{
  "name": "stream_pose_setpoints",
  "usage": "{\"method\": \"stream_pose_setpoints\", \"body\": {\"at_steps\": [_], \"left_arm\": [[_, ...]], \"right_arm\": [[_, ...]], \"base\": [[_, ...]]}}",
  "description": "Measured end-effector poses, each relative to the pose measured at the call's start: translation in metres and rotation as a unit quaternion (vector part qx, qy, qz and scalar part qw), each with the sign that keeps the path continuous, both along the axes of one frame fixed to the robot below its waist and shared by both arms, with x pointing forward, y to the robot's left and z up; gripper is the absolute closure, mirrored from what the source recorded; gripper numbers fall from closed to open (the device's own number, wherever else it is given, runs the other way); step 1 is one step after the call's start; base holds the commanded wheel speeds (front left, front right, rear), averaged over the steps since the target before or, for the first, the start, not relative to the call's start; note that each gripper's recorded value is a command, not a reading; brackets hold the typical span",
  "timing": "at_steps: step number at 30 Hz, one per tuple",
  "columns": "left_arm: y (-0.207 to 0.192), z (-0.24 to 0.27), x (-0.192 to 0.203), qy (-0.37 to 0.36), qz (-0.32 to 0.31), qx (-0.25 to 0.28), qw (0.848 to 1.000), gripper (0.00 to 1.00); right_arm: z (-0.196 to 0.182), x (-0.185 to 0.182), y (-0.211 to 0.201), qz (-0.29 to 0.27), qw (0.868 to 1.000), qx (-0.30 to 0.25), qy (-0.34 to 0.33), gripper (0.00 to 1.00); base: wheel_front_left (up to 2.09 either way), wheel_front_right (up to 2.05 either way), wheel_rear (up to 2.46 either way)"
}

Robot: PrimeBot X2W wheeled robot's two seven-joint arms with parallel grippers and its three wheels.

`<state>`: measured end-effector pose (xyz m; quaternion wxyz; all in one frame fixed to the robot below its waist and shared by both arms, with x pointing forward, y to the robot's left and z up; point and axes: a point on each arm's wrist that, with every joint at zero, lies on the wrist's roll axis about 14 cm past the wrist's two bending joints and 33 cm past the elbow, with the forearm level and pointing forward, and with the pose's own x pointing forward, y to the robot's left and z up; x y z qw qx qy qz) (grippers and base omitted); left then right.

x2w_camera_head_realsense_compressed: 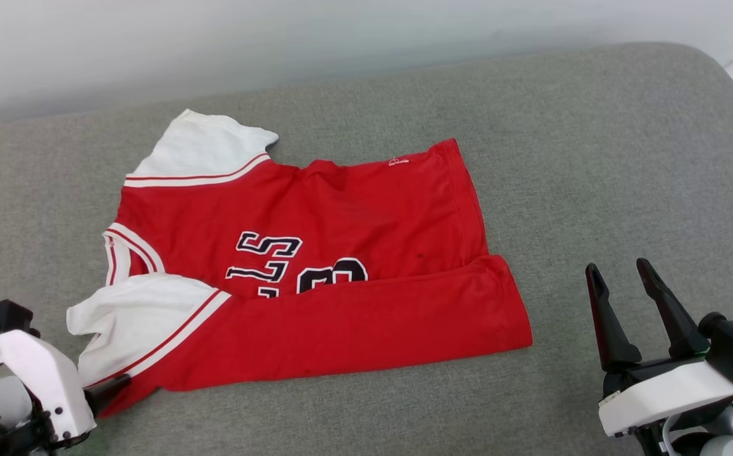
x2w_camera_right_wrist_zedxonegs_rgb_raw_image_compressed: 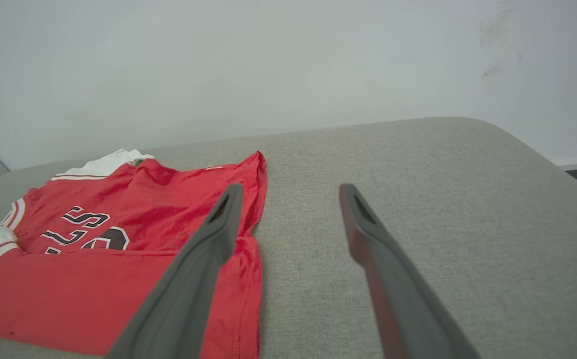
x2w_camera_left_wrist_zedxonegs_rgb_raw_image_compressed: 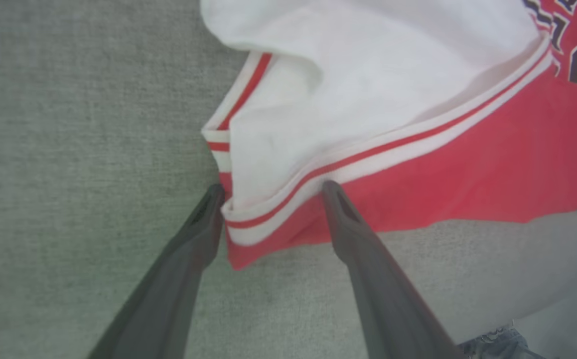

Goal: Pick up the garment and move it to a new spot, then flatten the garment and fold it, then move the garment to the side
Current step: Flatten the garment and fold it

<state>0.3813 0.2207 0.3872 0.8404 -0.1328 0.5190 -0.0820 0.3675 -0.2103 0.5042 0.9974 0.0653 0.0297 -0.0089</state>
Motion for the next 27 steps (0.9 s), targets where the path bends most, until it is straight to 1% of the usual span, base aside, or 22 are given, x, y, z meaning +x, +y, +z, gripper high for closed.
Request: {"method": "stream_pose_setpoints", "body": {"at_steps": [2, 3, 4, 5, 6, 10, 14, 16, 17, 20, 22, 24, 26, 27], "left_arm": [[-0.006, -0.007, 0.001, 0.018, -0.007, -0.007, 1.000, 0.00], [-0.009, -0.009, 0.002, 0.022, -0.012, -0.011, 1.000, 0.39], [-0.012, -0.012, 0.003, 0.025, -0.012, -0.016, 0.999, 0.63], [-0.014, -0.014, 0.004, 0.027, -0.014, -0.019, 0.999, 0.94], [-0.016, -0.016, 0.004, 0.031, -0.015, -0.021, 0.999, 1.00], [-0.027, -0.019, 0.005, 0.030, -0.021, -0.037, 0.999, 1.00], [-0.026, -0.016, 0.006, 0.013, -0.020, -0.041, 0.999, 1.00], [-0.025, -0.013, 0.008, -0.002, -0.019, -0.040, 0.999, 1.00], [-0.025, -0.010, 0.009, -0.012, -0.019, -0.041, 0.999, 1.00], [-0.025, 0.002, 0.012, -0.041, -0.019, -0.040, 0.998, 1.00], [-0.025, 0.013, 0.016, -0.066, -0.019, -0.041, 0.997, 1.00], [-0.023, 0.023, 0.018, -0.087, -0.021, -0.036, 0.995, 1.00], [-0.023, 0.032, 0.019, -0.106, -0.022, -0.035, 0.994, 1.00], [-0.023, 0.032, 0.019, -0.106, -0.022, -0.035, 0.994, 1.00]], "right_arm": [[-0.004, 0.001, -0.003, -0.005, 1.000, -0.001, 0.008, 0.00], [-0.006, 0.001, -0.005, -0.008, 1.000, 0.000, 0.013, 0.00], [-0.008, 0.000, -0.008, -0.011, 1.000, 0.001, 0.017, 0.00], [-0.009, 0.000, -0.009, -0.014, 1.000, 0.002, 0.019, 0.00], [-0.010, 0.000, -0.011, -0.017, 1.000, 0.002, 0.021, 0.00], [-0.010, 0.001, -0.018, -0.021, 0.999, 0.004, 0.030, 0.00], [-0.008, 0.003, -0.024, -0.018, 0.999, 0.003, 0.038, 0.00], [-0.013, 0.004, -0.024, -0.010, 0.998, 0.014, 0.060, 0.00], [-0.019, 0.004, -0.023, -0.004, 0.996, 0.020, 0.082, 0.00], [-0.040, 0.002, -0.019, 0.022, 0.985, 0.028, 0.166, 0.00], [-0.051, 0.003, -0.016, 0.042, 0.974, 0.027, 0.220, 0.00], [-0.062, 0.004, -0.009, 0.065, 0.960, 0.032, 0.271, 0.00], [-0.074, 0.005, 0.002, 0.087, 0.945, 0.037, 0.314, 0.00], [-0.074, 0.005, 0.002, 0.087, 0.945, 0.037, 0.314, 0.00]], "base": [[0.00, 0.00, 0.00], [0.00, 0.00, 0.00], [0.00, 0.00, 0.00], [0.00, 0.00, 0.00], [0.00, 0.00, 0.00], [0.00, 0.00, 0.00], [0.00, 0.00, 0.00], [0.00, 0.00, 0.00], [0.00, 0.00, 0.00], [0.00, 0.00, 0.00], [0.00, 0.00, 0.00], [0.00, 0.00, 0.00], [0.00, 0.00, 0.00], [0.00, 0.00, 0.00]]}}
